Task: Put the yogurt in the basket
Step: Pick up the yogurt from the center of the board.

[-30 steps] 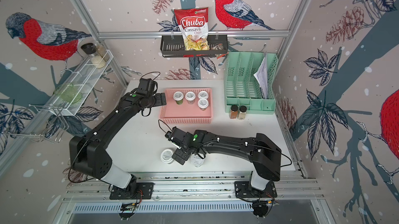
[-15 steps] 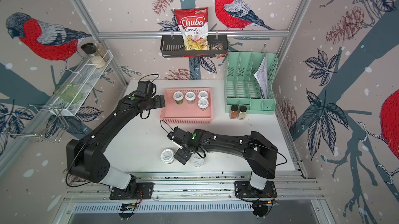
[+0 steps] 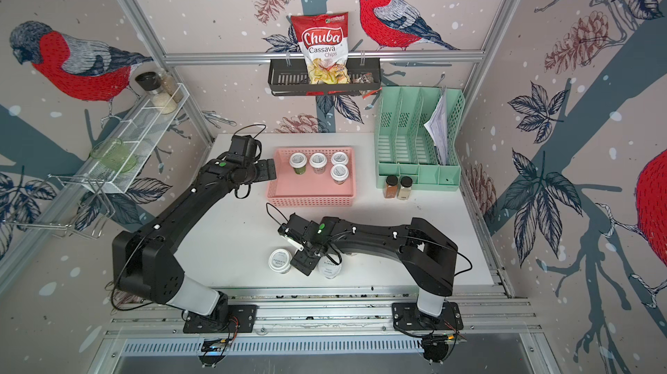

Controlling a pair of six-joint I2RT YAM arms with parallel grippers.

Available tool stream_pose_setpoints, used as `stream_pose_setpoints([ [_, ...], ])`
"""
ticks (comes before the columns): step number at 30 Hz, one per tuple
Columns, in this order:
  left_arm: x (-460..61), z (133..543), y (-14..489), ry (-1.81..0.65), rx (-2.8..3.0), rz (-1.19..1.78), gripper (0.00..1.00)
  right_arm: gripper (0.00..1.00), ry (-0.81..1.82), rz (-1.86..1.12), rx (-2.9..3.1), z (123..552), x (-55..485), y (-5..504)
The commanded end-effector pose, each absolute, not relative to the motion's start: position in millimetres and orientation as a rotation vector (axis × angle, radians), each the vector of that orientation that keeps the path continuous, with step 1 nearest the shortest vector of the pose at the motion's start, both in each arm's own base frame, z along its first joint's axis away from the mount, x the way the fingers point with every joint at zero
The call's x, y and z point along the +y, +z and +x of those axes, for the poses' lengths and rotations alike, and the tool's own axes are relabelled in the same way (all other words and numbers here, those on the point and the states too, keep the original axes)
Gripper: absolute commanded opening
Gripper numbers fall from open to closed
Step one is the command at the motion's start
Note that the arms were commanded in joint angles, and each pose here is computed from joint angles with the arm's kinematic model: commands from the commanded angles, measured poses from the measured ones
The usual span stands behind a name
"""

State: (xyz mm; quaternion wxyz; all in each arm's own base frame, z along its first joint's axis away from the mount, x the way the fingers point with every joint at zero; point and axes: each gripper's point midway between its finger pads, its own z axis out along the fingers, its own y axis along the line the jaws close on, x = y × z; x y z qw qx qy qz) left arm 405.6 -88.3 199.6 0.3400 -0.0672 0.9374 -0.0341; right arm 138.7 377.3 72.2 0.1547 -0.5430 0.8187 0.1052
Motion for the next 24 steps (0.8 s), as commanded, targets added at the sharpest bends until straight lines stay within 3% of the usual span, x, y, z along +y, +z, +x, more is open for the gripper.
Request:
stream_pose_setpoints([
  [1,-87,412,205,-0.083,2.401,-0.176,0.95,0.86,0.322,-1.564,2.323,142,383,74],
  [24,-76,418,206,-0.058,2.378,-0.237,0.95,0.8,0.29,-1.537,2.308,151,382,92],
])
